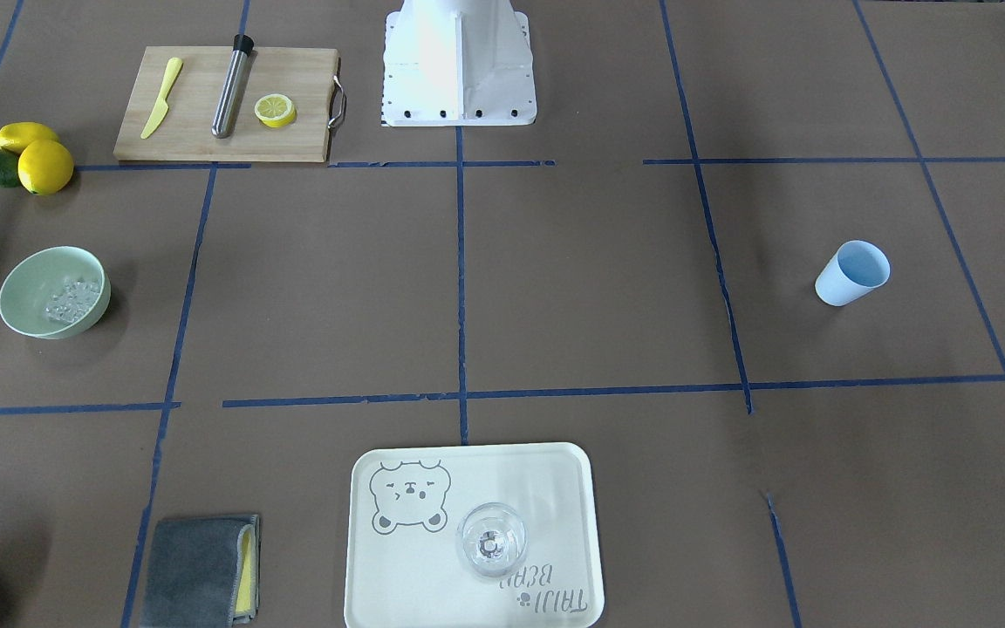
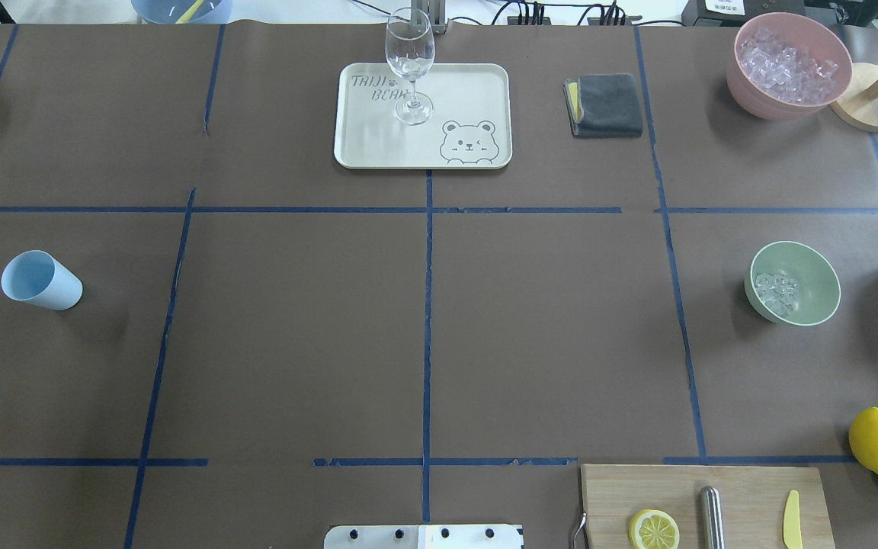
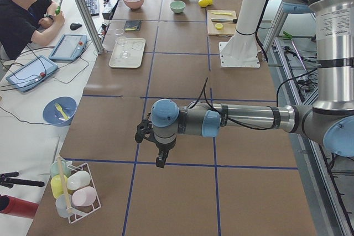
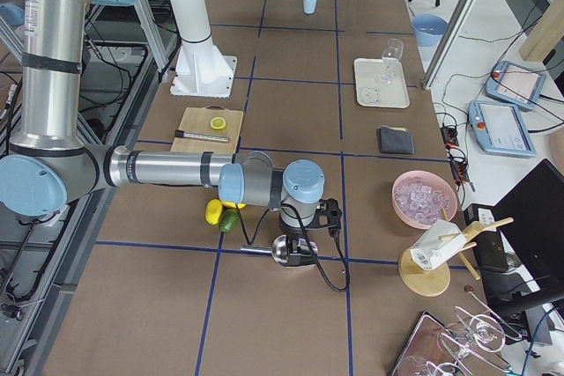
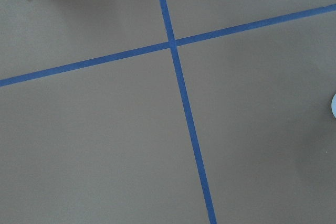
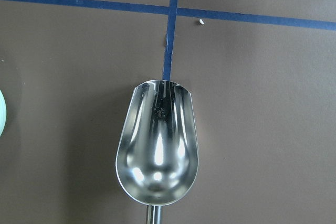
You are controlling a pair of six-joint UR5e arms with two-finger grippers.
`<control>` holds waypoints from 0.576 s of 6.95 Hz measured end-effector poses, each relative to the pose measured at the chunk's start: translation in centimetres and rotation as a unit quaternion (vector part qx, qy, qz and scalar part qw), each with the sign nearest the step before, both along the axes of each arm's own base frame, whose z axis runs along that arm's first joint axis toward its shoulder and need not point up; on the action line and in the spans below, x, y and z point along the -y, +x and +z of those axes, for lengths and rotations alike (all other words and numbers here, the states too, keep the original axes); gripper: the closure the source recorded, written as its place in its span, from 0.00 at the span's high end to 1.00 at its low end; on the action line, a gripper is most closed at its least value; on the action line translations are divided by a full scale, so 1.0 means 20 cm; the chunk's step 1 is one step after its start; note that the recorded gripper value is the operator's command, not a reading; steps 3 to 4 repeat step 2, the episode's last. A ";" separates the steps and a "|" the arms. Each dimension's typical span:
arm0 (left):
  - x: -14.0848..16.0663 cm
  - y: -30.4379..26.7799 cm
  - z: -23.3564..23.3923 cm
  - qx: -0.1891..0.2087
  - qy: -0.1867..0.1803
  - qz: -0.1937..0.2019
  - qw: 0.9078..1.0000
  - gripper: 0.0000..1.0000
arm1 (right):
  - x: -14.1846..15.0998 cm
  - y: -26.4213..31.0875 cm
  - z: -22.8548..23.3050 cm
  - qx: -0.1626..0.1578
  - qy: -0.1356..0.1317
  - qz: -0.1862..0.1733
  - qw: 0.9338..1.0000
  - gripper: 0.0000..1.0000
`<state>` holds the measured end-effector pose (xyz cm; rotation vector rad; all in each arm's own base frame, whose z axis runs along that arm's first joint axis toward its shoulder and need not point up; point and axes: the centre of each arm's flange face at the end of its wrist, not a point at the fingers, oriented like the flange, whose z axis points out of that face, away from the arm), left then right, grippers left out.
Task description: Pour ice into bowl
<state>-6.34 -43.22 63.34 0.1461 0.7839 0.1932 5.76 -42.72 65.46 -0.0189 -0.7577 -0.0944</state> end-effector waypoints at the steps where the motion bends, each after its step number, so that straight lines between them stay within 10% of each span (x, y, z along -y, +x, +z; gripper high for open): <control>1: 0.00 0.00 0.00 0.000 0.001 0.000 1.000 1.00 | 0.00 0.00 0.00 0.000 0.000 0.000 1.000 1.00; 4: 0.00 0.00 -0.01 0.000 0.002 0.000 1.000 1.00 | 0.00 0.00 0.00 0.000 0.000 0.000 1.000 1.00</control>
